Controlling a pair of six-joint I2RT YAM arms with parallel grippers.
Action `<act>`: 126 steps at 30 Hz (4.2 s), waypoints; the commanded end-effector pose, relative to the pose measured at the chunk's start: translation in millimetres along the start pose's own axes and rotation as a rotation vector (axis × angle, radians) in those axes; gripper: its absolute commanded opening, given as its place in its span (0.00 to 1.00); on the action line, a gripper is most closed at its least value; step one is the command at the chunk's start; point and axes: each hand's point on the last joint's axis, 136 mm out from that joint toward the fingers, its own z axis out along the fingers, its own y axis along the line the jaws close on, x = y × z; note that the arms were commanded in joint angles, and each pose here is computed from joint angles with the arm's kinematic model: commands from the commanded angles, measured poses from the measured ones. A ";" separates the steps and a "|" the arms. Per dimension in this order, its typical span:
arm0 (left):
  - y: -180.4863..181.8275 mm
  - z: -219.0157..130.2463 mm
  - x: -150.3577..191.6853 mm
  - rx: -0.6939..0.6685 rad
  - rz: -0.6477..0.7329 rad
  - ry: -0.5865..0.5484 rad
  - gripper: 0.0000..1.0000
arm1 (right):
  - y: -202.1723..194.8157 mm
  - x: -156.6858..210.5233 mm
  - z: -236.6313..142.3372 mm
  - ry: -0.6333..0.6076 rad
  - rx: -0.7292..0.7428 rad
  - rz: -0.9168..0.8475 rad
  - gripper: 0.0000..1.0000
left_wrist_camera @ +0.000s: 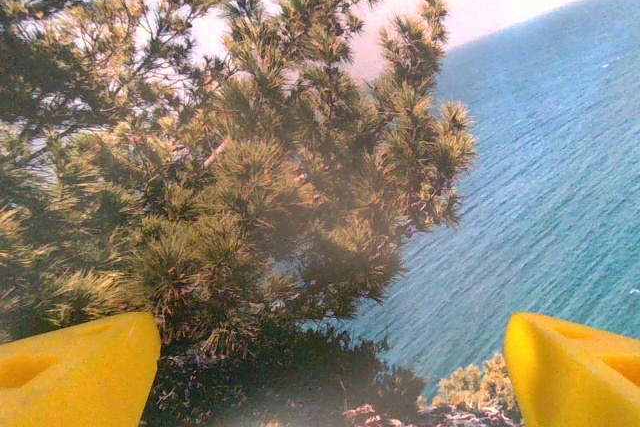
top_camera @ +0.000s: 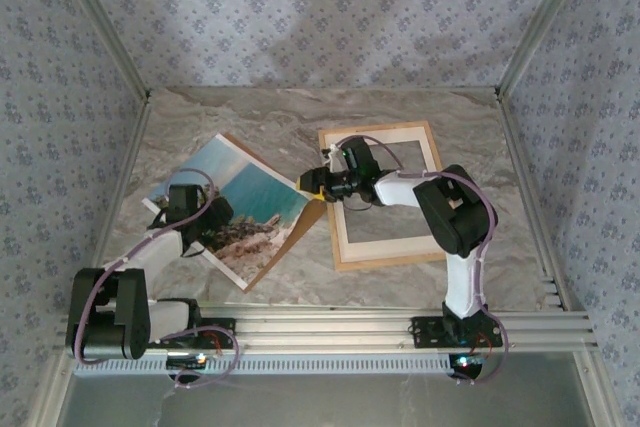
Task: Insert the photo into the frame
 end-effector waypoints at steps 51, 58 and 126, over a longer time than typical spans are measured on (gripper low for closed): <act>-95.2 -134.8 -32.2 0.522 -0.144 -0.105 0.90 | 96.6 -54.5 -433.5 -0.596 1.384 -0.538 0.00; -93.7 -124.5 -30.5 0.506 -0.146 -0.088 0.90 | 10.0 -22.1 -326.5 -0.251 1.451 -0.697 0.00; -78.2 -90.6 -9.2 0.435 -0.140 -0.030 0.89 | -48.9 125.8 -140.2 0.347 1.025 -0.777 0.00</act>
